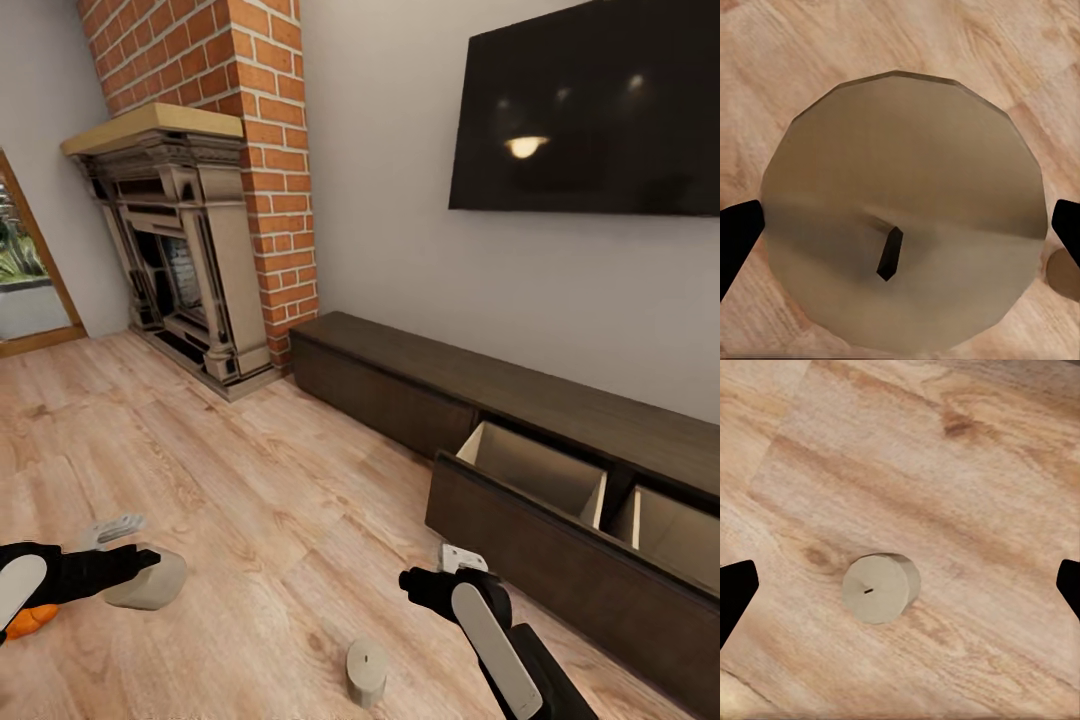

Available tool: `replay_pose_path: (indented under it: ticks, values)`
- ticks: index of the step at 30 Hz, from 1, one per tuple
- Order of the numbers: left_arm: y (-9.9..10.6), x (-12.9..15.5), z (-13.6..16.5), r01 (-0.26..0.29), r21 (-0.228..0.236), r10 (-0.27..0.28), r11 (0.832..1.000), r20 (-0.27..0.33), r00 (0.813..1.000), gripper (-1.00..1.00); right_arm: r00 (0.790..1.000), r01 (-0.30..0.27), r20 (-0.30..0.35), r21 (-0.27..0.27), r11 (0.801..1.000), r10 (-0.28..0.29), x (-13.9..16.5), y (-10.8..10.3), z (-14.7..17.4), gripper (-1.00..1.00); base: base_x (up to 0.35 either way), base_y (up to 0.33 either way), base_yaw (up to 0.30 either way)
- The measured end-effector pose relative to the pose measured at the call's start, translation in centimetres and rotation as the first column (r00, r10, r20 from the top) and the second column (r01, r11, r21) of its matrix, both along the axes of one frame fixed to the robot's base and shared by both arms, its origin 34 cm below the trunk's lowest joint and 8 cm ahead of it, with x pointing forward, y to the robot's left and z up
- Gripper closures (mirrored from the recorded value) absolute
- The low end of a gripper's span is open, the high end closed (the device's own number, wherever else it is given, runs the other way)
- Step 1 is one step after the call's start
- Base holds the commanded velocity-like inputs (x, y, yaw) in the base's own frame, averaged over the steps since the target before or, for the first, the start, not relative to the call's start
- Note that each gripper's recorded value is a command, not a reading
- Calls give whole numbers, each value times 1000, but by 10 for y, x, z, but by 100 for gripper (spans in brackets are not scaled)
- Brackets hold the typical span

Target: Place each of the two pumpkins and all three candles from the living room inside a cabinet in the living room (use any cabinet), then make sure every cabinet is closed, and position the cauldron so it is next to a table in the living room.

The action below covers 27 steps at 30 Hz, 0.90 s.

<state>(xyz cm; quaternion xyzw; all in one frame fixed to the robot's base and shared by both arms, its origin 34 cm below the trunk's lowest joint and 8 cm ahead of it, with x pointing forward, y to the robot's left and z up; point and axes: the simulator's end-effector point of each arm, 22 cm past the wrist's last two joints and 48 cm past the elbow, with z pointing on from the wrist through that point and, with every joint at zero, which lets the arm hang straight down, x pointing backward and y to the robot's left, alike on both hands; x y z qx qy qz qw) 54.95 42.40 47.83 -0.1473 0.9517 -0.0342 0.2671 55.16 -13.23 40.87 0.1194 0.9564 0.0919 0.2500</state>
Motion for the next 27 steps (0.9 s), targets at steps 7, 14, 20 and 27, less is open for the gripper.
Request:
replay_pose_path:
  ticks: [7,14,20,27]
  values:
    - [0,-1,-6,0,0,0,1000,-12,1000,100,1000,0,-31,3,1000,0,-5,4,-12,-100,60,132,141]
    - [0,-1,-9,0,1,0,1000,-20,1000,100,999,-3,-38,6,1000,4,-6,5,-15,-100,90,229,73]
    - [1,-1,-9,-2,0,2,1000,-19,1000,100,996,-14,-87,-12,1000,13,-16,3,-31,-100,23,76,6]
    - [2,0,-10,-7,-5,6,1000,-21,1000,100,986,-16,-164,-41,999,9,-21,-1,-57,-100,2,6,0]
